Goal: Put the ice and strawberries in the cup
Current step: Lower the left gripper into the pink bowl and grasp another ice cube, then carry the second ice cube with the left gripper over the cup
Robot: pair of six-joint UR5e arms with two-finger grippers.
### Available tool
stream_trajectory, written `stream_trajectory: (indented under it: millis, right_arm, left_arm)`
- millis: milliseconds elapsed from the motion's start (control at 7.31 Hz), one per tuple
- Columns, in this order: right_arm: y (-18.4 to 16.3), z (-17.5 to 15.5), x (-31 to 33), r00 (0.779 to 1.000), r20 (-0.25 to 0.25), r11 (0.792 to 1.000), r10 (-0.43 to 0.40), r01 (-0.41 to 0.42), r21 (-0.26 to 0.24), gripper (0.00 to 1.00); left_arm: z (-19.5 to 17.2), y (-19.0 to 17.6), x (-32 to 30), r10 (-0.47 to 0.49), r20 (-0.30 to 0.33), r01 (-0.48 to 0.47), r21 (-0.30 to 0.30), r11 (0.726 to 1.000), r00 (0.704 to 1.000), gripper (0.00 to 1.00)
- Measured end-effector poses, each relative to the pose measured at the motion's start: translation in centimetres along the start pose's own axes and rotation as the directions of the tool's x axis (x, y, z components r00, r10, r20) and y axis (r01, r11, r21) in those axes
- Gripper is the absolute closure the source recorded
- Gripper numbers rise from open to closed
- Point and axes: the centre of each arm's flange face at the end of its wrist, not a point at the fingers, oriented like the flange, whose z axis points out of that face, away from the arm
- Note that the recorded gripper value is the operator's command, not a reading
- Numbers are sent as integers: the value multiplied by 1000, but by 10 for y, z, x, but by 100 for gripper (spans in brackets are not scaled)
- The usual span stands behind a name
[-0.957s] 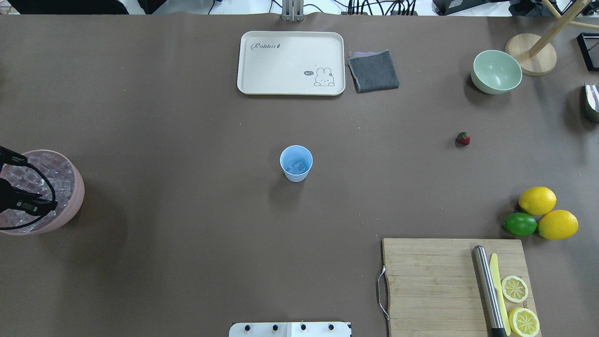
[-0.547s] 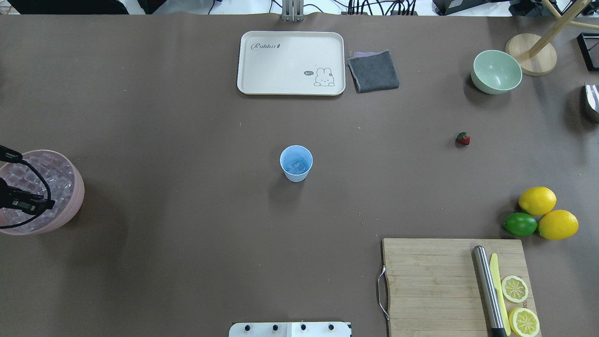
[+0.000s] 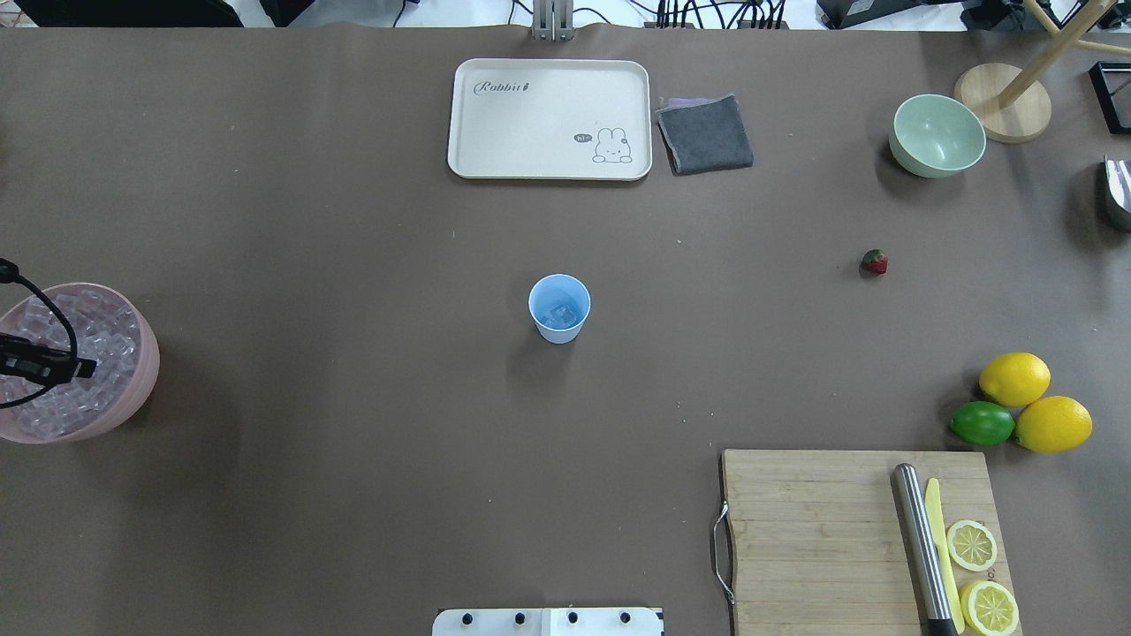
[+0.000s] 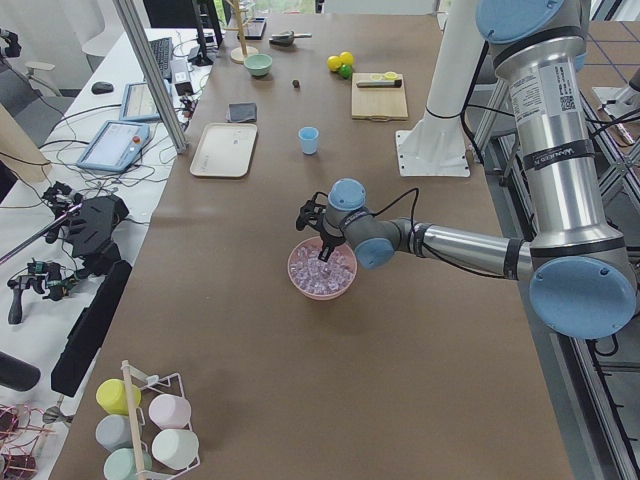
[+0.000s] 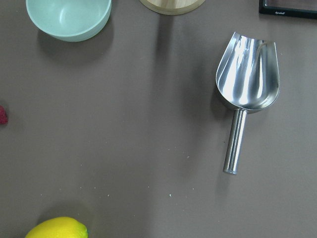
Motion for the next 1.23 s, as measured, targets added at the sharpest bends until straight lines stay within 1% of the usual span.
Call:
stream_trajectory:
  millis: [273, 410, 547, 684, 820, 957, 1094, 1230]
  right_arm:
    - [0, 0, 0, 1000, 0, 1000, 1, -1, 0, 0]
    - [0, 0, 0, 1000, 1, 1000, 1, -1, 0, 0]
    - [0, 0, 0, 1000, 1, 1000, 1, -1, 0, 0]
    - [0, 0, 0, 1000, 1, 1000, 0, 0, -1, 0]
    - [1, 0, 0, 1000, 1, 1000, 1, -1, -1, 0]
    - [1, 0, 0, 1000, 1, 1000, 1, -1, -2, 0]
    - [1, 0, 0, 1000, 1, 1000, 1, -1, -2, 0]
    - [1, 0, 0, 1000, 1, 1000, 1, -1, -2, 0]
  left_arm:
    - [-36, -46, 7, -56, -97, 62, 60, 996, 994, 100]
    - [-46, -78, 29, -130, -150, 144, 89, 986, 980, 100]
    - [-50, -108, 61, -202, -209, 226, 96, 969, 957, 100]
    - [-46, -129, 95, -249, -259, 278, 80, 957, 933, 100]
    - [-38, -145, 134, -294, -295, 326, 62, 943, 909, 100]
    - [-25, -161, 179, -344, -312, 379, 55, 924, 886, 100]
    - [-6, -175, 234, -392, -304, 428, 59, 902, 868, 100]
    - [12, -185, 296, -435, -280, 472, 77, 878, 856, 100]
